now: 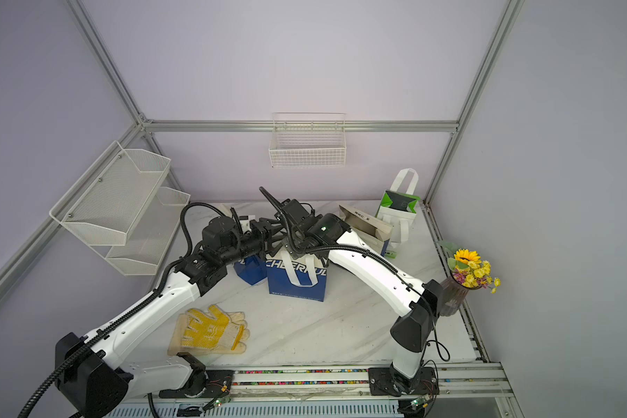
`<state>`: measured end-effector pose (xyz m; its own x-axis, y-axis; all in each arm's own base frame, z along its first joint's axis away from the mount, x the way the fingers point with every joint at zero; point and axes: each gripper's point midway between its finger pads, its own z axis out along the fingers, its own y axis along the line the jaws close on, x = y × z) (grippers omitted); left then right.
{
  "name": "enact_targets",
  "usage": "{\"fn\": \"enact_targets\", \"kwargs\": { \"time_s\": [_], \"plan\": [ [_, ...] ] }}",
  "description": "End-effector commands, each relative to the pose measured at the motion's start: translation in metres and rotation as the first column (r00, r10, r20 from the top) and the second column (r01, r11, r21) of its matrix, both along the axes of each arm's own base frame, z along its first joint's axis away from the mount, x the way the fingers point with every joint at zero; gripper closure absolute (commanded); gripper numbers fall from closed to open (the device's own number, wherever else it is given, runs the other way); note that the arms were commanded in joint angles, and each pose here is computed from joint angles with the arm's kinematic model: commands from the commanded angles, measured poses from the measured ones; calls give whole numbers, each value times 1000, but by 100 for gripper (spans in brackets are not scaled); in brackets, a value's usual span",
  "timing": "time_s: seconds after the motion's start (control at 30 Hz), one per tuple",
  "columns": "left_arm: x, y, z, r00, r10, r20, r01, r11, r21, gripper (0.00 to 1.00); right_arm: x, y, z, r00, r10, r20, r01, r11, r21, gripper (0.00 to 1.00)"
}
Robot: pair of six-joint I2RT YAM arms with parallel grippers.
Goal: Open the takeout bag
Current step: Open the takeout bag at the center of the board, then move the takeout bag to the center of the board.
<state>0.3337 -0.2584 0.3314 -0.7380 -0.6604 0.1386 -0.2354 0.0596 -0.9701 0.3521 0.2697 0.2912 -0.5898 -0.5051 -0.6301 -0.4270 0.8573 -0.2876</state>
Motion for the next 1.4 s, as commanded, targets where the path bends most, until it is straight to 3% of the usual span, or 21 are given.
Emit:
{"fn": "enact_targets", "kwargs": {
  "time_s": [0.0, 0.13, 0.37, 0.47, 0.53, 0.7, 0.77, 1.07, 1.23, 1.37],
  "plan": [
    [-5, 9, 27, 996, 8, 87, -7, 1000, -8, 44, 4, -6, 7, 999, 8, -34, -6, 999, 48, 9],
    [-8, 13, 29, 995, 10, 96, -11, 1000, 5, 44, 10, -14, 17, 999, -5, -40, 8, 997, 77, 10],
    [-11, 19, 31, 994, 21, 109, -23, 999, 23, 43, 21, -15, 9, 999, -17, -48, 19, 999, 28, 10],
    [-13, 22, 31, 993, 21, 113, -25, 999, 36, 43, 20, -12, -4, 997, 2, -76, -1, 1000, 14, 17],
    [-15, 26, 31, 992, 25, 120, -32, 998, 52, 43, 21, -11, -5, 997, 4, -79, -3, 1000, 12, 31],
    [-22, 43, 29, 987, 25, 161, -47, 990, 136, 43, 27, -7, 14, 999, 5, -38, -4, 999, 50, 87],
    [-25, 52, 22, 986, 18, 167, -51, 980, 194, 43, 34, -6, 24, 1000, -10, -13, 11, 998, 69, 100],
    [-47, 107, -7, 985, 33, 170, -97, 918, 386, 41, 119, -45, 28, 976, -217, 5, 214, 963, 165, 100],
    [-53, 116, -20, 988, 37, 147, -97, 902, 420, 41, 161, -91, 17, 940, -342, -2, 336, 921, 199, 100],
    [-52, 119, -28, 991, 44, 126, -95, 898, 431, 41, 173, -112, 13, 925, -379, -6, 372, 904, 213, 100]
  ]
}}
